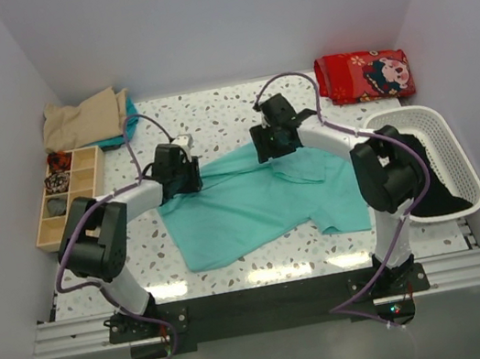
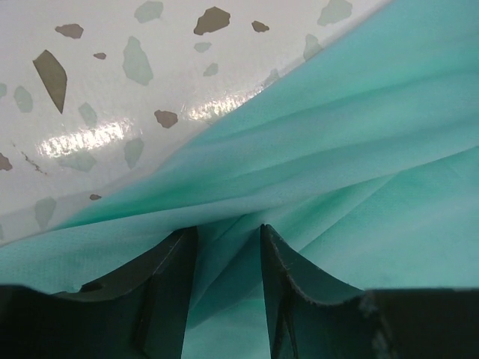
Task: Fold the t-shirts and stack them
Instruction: Fold the flattened tshirt in 1/3 of the way
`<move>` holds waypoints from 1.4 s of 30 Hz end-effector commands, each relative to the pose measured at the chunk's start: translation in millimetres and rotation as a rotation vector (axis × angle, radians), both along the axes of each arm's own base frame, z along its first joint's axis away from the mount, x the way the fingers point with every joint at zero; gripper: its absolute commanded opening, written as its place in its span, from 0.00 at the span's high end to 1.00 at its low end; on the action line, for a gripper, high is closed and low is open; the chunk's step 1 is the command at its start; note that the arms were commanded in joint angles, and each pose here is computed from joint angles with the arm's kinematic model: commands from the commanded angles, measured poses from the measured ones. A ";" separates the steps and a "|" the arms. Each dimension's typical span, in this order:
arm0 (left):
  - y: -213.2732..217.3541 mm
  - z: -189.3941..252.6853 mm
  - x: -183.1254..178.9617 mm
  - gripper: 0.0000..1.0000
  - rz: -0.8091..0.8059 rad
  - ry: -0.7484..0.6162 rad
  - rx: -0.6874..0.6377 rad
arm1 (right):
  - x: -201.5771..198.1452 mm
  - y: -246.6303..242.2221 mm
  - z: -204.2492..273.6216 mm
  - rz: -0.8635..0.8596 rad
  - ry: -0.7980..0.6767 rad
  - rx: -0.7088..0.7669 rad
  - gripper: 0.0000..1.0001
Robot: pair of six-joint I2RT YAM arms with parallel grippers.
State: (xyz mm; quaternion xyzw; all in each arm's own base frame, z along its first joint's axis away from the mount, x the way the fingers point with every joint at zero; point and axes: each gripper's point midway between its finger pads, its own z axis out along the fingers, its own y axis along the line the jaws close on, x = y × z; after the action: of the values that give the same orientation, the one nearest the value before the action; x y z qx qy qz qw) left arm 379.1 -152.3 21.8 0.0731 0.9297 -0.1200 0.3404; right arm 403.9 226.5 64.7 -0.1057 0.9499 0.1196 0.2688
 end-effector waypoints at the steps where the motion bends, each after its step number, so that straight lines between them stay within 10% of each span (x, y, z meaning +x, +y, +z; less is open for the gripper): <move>1: -10.7 16.6 -1.0 0.60 -0.041 -0.048 -0.042 | 10.0 -9.1 -5.9 -0.023 -0.006 -0.049 0.38; 9: -19.9 32.1 -2.8 0.98 -0.081 -0.058 -0.078 | 32.7 -3.8 -13.8 -0.035 -0.006 -0.063 0.39; 31: -7.3 24.9 -54.3 0.99 -0.113 0.142 -0.007 | 27.4 -21.6 -15.8 -0.059 0.018 -0.100 0.40; 33: -10.2 23.4 -58.2 0.92 -0.131 0.165 -0.017 | 23.9 -23.9 -8.2 -0.057 0.010 -0.105 0.40; 35: -10.2 21.7 -62.6 0.55 -0.135 0.195 -0.016 | 22.6 -26.7 4.3 -0.056 -0.014 -0.106 0.40; 39: -3.2 25.4 -64.0 0.36 -0.113 0.196 0.013 | 26.7 -29.4 25.8 -0.061 -0.067 -0.106 0.39; 40: -0.5 30.2 -64.5 0.00 -0.104 0.191 0.023 | 30.1 -30.5 32.7 -0.066 -0.084 -0.108 0.39; 42: 6.2 36.3 -62.0 0.00 -0.079 0.168 0.050 | 34.3 -31.4 37.4 -0.073 -0.100 -0.106 0.39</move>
State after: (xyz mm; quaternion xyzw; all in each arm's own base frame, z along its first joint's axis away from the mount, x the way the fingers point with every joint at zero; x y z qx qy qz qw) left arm 309.4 -153.1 34.4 0.1088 0.9572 -0.1394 0.2290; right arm 424.4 201.1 59.7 -0.0917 0.9583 0.0608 0.2637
